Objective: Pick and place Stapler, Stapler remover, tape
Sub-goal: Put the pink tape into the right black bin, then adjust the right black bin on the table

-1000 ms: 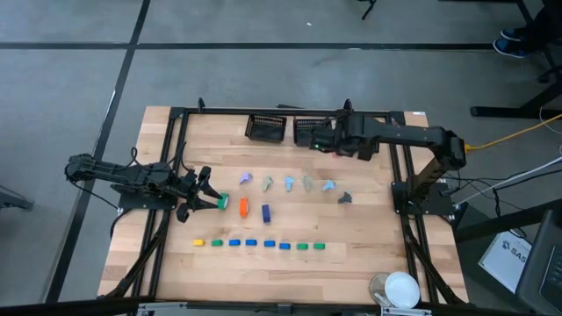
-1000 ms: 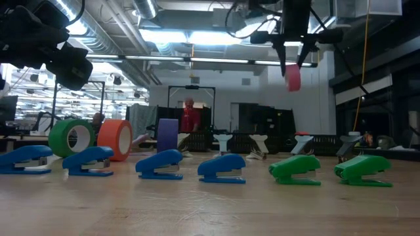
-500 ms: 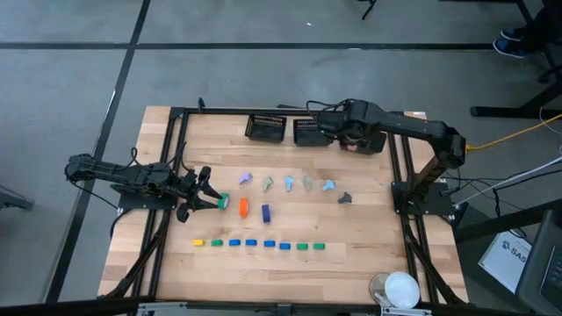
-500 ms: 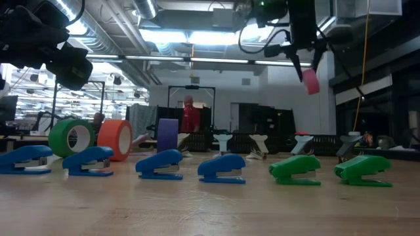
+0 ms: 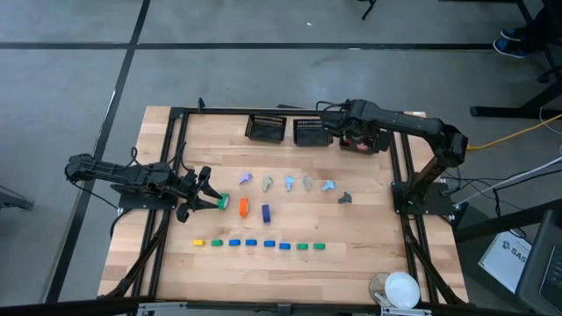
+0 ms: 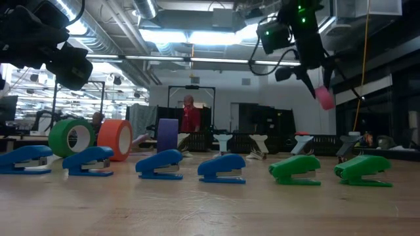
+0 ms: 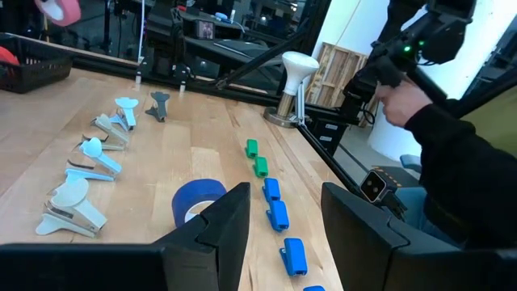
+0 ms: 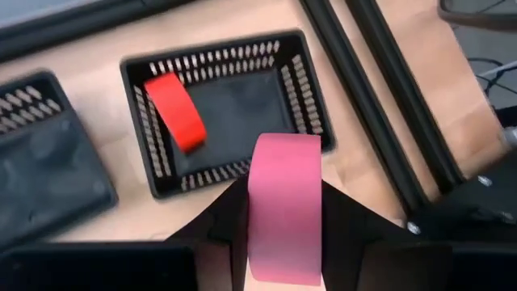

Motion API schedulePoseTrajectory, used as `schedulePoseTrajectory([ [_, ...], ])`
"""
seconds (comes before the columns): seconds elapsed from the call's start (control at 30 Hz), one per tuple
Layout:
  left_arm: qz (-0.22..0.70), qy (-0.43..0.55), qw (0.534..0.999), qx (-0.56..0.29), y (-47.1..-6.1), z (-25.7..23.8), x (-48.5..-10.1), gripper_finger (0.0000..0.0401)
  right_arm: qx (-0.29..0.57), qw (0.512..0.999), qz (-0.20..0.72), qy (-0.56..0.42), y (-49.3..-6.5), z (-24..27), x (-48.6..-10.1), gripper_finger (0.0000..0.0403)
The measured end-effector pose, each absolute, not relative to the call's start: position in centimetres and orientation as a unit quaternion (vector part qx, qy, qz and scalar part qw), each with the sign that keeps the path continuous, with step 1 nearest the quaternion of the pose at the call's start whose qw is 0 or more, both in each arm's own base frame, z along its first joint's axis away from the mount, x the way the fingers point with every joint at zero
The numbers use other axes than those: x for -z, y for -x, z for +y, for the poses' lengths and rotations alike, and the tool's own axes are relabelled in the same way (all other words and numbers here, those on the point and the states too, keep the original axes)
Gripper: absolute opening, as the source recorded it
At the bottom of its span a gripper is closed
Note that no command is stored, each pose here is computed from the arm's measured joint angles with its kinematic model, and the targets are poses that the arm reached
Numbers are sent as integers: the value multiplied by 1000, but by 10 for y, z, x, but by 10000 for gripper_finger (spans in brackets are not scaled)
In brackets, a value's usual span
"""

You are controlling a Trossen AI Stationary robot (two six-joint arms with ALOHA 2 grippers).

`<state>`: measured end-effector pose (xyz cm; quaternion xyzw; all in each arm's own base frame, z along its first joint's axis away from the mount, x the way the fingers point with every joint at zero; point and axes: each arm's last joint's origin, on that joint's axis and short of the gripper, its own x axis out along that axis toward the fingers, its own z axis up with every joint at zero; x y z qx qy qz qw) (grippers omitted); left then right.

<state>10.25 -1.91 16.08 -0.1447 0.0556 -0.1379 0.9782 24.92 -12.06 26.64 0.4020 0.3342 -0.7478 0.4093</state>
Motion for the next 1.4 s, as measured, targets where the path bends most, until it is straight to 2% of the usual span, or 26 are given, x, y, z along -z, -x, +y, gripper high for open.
schedulePoseTrajectory([
  [0.1, 56, 145, 978, 138, -103, -19, -161, 150, 756, 405, 321, -401, -246, -128, -255, 110],
  [0.27, 56, 145, 978, 138, -103, -19, -161, 150, 761, 402, 298, -413, -242, -138, -238, 147],
  [0.37, 56, 145, 978, 138, -103, -19, -161, 150, 758, 408, 283, -423, -243, -140, -227, 147],
  [0.57, 56, 145, 978, 138, -103, -19, -161, 150, 760, 417, 269, -420, -243, -141, -215, 120],
  [1.0, 56, 145, 978, 138, -103, -19, -161, 150, 744, 438, 279, -421, -257, -129, -253, 75],
  [1.4, 56, 145, 978, 138, -103, -19, -161, 150, 699, 456, 314, -452, -271, -103, -256, 40],
])
